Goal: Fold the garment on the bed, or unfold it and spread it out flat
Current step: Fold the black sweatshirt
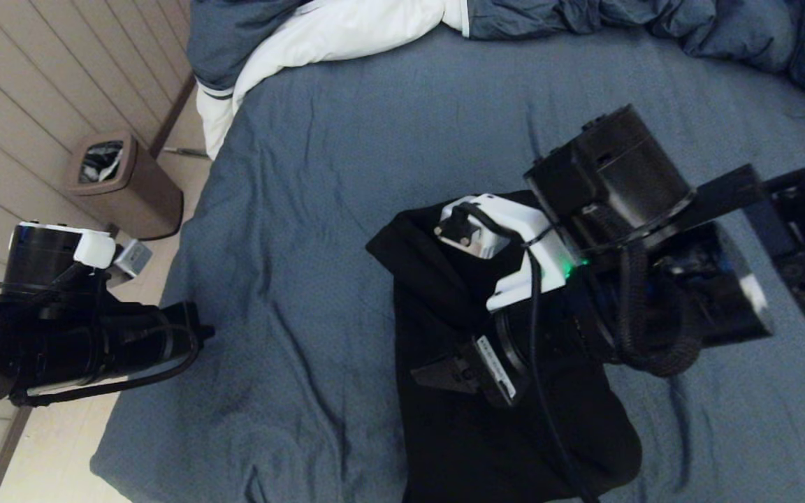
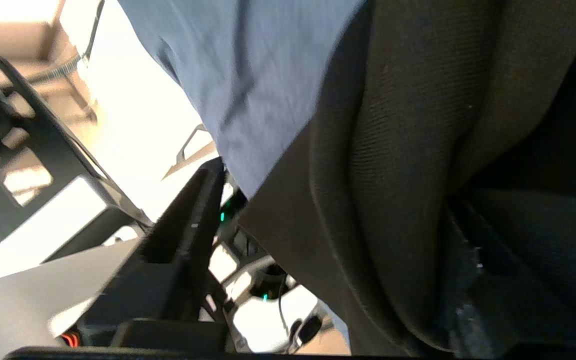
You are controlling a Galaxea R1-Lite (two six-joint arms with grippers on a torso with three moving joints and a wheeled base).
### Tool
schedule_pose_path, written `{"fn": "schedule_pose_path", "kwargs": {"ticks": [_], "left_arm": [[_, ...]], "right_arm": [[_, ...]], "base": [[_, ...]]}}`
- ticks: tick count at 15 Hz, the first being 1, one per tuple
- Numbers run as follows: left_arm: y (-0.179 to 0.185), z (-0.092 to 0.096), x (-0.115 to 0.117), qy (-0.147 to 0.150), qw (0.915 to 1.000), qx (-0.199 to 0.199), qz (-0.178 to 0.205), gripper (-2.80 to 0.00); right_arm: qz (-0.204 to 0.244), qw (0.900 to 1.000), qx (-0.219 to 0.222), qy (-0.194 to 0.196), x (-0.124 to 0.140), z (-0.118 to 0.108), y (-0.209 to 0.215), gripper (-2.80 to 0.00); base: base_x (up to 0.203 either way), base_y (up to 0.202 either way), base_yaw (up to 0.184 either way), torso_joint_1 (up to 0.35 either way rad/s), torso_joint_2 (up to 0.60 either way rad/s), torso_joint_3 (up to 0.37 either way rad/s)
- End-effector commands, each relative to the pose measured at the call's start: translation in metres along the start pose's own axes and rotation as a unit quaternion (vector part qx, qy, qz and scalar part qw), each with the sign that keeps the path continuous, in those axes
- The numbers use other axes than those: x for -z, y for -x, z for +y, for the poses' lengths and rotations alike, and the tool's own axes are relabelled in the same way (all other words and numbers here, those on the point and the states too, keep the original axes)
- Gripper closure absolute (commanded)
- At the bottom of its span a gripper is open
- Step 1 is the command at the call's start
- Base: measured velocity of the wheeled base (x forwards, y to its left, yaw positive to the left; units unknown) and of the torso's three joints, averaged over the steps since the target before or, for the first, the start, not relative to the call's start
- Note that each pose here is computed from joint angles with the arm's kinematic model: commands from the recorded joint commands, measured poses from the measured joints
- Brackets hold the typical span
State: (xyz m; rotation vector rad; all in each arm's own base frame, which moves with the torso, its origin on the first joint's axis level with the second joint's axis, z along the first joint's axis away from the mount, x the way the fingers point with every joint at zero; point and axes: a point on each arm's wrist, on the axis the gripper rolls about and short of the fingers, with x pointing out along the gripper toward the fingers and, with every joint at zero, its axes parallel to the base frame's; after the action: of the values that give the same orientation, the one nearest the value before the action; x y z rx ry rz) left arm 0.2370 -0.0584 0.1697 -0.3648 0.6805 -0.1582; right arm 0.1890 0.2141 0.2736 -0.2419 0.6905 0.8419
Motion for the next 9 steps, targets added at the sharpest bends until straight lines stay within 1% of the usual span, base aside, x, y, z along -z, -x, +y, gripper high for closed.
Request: {"fn": "schedule_pose_path", "kwargs": {"ticks": [1, 2, 4, 6, 9], "left_arm": [[-0.001, 0.000, 0.000, 0.001, 1.0000, 0.001, 0.002, 0.00], [-0.001, -0.002, 0.001, -0.001, 1.0000, 0.003, 0.003, 0.00], [-0.001, -0.001, 0.001, -0.001, 1.0000, 0.002, 0.003, 0.00], [-0.001, -0.002, 0.001, -0.001, 1.0000, 0.003, 0.003, 0.00], [-0.001, -0.002, 0.001, 0.000, 1.0000, 0.003, 0.002, 0.00]], "right_arm": [[-0.055, 0.999, -0.002, 0.003, -0.007, 0.002, 0.039, -2.80], [-0.068, 0.998, 0.004, 0.000, -0.009, -0.002, 0.048, -2.80], [-0.073, 0.997, 0.017, -0.010, -0.009, -0.010, 0.050, -2.80], [-0.061, 0.998, 0.015, -0.011, -0.007, -0.011, 0.043, -2.80], [-0.023, 1.000, 0.005, -0.011, -0.002, -0.010, 0.018, -2.80]], "base": [[0.000, 0.000, 0.000, 0.000, 0.00, 0.000], [0.000, 0.000, 0.000, 0.000, 0.00, 0.000], [0.000, 0.000, 0.000, 0.000, 0.00, 0.000], [0.000, 0.000, 0.000, 0.000, 0.00, 0.000], [0.000, 0.000, 0.000, 0.000, 0.00, 0.000]]}}
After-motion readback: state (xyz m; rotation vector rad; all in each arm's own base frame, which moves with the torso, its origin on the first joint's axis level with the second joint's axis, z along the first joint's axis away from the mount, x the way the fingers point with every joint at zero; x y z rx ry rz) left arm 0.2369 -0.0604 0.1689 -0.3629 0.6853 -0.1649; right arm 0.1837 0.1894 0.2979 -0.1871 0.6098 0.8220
